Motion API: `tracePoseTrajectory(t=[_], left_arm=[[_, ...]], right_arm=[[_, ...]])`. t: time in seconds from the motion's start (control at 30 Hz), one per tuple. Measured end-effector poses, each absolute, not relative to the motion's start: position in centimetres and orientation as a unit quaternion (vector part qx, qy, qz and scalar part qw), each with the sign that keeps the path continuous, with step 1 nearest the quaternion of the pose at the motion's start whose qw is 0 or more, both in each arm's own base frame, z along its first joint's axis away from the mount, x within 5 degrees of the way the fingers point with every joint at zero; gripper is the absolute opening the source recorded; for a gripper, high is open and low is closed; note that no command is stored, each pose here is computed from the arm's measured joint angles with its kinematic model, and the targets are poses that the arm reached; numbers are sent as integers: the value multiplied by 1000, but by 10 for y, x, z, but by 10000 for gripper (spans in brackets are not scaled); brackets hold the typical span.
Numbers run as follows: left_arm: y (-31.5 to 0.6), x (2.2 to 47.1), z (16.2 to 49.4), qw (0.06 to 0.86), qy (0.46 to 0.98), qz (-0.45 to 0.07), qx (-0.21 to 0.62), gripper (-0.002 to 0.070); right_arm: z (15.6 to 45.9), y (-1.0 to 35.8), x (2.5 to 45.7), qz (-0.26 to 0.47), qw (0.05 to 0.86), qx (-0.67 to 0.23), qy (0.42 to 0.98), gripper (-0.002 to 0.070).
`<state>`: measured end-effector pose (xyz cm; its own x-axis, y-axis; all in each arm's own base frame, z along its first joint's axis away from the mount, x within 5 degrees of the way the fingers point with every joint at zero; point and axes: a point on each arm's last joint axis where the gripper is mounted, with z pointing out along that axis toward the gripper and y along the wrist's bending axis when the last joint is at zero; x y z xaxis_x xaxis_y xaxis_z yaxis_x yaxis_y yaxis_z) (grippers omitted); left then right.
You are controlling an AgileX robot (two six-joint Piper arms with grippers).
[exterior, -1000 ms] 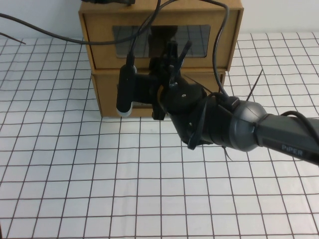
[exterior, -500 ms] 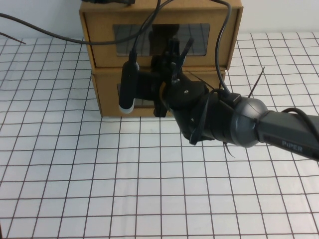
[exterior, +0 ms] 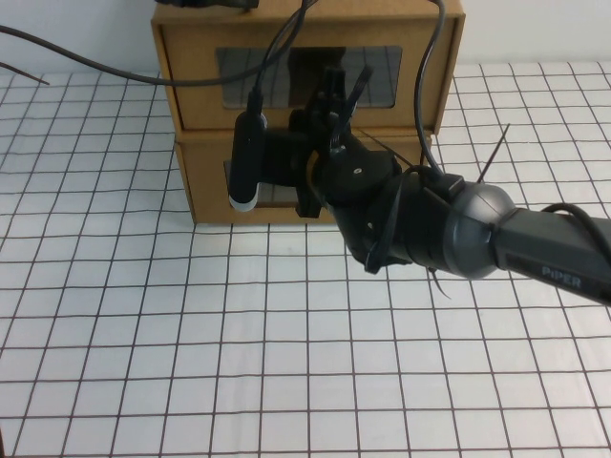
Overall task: Open the shoe box
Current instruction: 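Pull the top drawer of the cardboard box fully open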
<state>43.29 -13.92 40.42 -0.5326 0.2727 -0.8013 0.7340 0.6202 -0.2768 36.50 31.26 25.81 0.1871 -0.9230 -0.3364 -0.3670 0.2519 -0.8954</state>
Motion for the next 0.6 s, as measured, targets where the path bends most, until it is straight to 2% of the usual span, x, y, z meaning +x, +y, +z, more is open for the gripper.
tracePoseTrajectory(t=[0.6], left_arm=[[-140,436,400,365,824,-320,293,-5]], right_arm=[[259,319,353,-295,512,-558,582,6]])
